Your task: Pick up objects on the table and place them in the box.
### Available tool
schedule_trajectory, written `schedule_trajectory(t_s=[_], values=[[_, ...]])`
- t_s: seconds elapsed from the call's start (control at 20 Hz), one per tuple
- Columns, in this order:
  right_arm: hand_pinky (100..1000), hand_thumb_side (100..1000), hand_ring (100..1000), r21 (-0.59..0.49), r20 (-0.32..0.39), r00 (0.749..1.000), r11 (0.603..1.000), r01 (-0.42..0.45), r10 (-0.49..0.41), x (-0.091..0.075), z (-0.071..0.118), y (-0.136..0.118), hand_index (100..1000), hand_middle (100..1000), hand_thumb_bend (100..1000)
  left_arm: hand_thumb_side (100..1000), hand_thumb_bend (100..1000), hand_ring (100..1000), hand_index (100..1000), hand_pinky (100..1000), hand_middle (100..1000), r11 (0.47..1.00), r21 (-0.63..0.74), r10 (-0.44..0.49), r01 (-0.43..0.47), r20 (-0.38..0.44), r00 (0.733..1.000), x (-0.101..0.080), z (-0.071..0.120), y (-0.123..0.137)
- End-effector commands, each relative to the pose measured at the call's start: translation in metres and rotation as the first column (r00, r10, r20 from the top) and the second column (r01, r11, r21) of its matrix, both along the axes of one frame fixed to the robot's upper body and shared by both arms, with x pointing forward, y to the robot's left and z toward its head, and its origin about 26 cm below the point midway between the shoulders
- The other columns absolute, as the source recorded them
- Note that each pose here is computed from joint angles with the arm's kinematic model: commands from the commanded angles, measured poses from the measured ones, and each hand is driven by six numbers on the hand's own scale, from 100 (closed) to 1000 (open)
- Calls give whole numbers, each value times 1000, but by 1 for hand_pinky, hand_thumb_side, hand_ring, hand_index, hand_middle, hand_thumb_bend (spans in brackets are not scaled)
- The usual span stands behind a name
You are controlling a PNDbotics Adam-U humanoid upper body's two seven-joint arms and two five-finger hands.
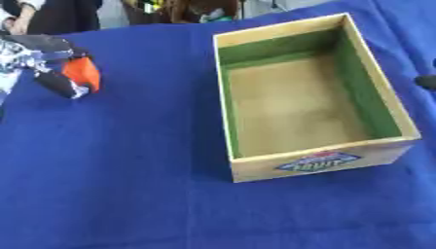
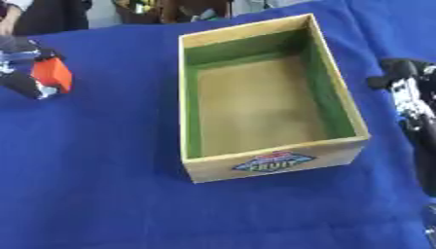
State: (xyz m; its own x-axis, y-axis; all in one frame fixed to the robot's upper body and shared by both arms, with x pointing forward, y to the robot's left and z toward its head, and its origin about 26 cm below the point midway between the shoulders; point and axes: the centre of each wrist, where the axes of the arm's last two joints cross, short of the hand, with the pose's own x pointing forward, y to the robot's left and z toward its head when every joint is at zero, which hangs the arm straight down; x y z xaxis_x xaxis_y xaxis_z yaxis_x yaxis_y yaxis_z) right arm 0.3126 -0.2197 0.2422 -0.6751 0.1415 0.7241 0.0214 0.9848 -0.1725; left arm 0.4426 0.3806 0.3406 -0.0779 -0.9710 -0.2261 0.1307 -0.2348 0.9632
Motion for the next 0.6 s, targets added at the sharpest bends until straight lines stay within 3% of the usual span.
schedule_trajectory(t_s=[0.05, 0.4, 0.5, 0.6], values=[[941, 606, 735, -10, 30, 1000, 1000, -4, 4, -4, 8, -2, 729, 531, 100, 453, 267, 774, 938, 767, 667, 1000, 4, 20, -20, 36, 999, -5, 14, 7], [942, 603, 736, -12, 25, 1000, 1000, -7, 8, -4, 8, -2, 729, 530, 100, 398, 207, 655, 914, 670, 542, 1000, -3, 17, -17, 46, 999, -4, 14, 6], [942, 603, 736, -12, 24, 1000, 1000, -8, 8, -4, 8, -2, 729, 530, 100, 398, 207, 655, 914, 670, 542, 1000, -5, 17, -17, 45, 999, -3, 14, 5], [943, 600, 736, -13, 22, 1000, 1000, -9, 9, -4, 7, -2, 729, 529, 100, 331, 121, 580, 909, 593, 514, 1000, -9, 21, -21, 46, 999, -3, 13, 6]])
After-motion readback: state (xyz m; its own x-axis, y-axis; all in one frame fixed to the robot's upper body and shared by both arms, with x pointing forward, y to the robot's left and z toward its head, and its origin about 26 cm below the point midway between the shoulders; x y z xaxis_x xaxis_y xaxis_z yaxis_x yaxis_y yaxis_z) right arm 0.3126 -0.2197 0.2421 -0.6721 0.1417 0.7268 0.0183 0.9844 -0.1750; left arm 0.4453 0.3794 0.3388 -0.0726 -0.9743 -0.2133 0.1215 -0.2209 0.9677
